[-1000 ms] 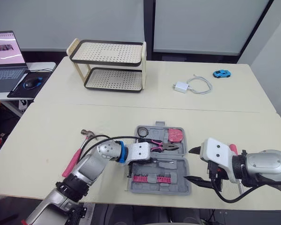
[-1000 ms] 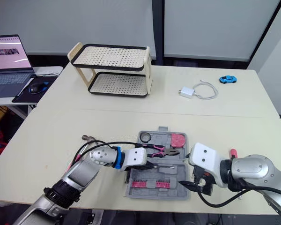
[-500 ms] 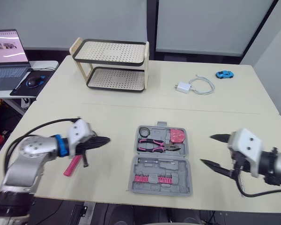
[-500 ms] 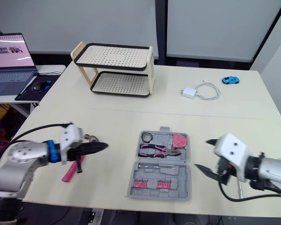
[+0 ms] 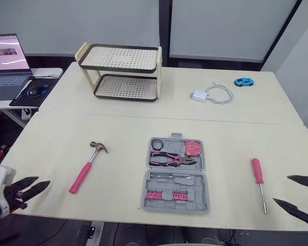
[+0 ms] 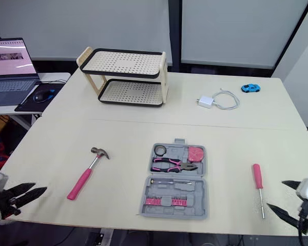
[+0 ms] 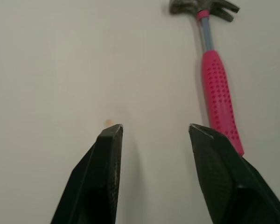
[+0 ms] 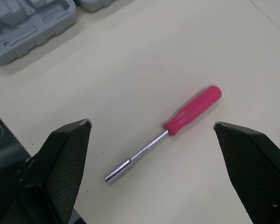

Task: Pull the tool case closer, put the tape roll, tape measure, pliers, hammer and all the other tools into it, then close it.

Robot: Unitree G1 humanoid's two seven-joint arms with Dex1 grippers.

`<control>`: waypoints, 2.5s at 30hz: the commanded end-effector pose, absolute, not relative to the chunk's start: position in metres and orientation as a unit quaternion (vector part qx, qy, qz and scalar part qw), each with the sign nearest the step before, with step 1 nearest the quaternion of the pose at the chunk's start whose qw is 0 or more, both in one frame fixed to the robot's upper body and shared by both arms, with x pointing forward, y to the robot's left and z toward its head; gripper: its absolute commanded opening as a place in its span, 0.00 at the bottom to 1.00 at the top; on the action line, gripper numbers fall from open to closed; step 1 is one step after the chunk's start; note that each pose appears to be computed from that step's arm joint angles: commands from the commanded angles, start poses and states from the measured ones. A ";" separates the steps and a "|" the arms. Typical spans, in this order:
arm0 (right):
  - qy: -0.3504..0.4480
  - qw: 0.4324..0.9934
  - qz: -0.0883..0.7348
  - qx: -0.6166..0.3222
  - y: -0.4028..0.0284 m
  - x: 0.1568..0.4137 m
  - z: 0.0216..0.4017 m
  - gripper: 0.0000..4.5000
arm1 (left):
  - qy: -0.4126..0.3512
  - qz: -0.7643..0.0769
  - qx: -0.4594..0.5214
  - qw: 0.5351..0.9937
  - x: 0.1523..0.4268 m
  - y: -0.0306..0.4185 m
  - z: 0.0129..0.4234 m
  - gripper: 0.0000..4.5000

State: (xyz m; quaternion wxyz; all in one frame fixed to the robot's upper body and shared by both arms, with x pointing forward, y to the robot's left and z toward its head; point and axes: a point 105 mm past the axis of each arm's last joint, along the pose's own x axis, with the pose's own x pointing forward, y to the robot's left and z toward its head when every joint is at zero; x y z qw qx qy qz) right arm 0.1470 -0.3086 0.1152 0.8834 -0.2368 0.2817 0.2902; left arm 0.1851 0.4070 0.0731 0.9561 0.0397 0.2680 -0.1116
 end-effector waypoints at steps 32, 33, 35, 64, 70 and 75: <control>0.170 0.809 0.481 -0.294 -0.228 0.189 0.160 1.00 | 0.251 -0.112 0.008 0.961 0.179 0.364 0.068 1.00; 0.162 0.801 0.497 -0.292 -0.217 0.191 0.163 1.00 | 0.248 -0.111 0.006 0.962 0.180 0.361 0.068 1.00; 0.135 0.784 0.538 -0.278 -0.188 0.196 0.172 1.00 | 0.235 -0.110 0.009 0.966 0.188 0.355 0.068 1.00; 0.077 0.745 0.616 -0.243 -0.113 0.212 0.186 1.00 | 0.228 -0.140 0.052 0.962 0.293 0.290 0.018 0.74; 0.083 0.748 0.610 -0.247 -0.116 0.210 0.184 1.00 | 0.242 -0.149 0.041 0.958 0.289 0.287 0.011 0.35; 0.087 0.755 0.600 -0.248 -0.119 0.208 0.181 1.00 | 0.228 -0.164 0.053 0.958 0.291 0.287 0.017 0.09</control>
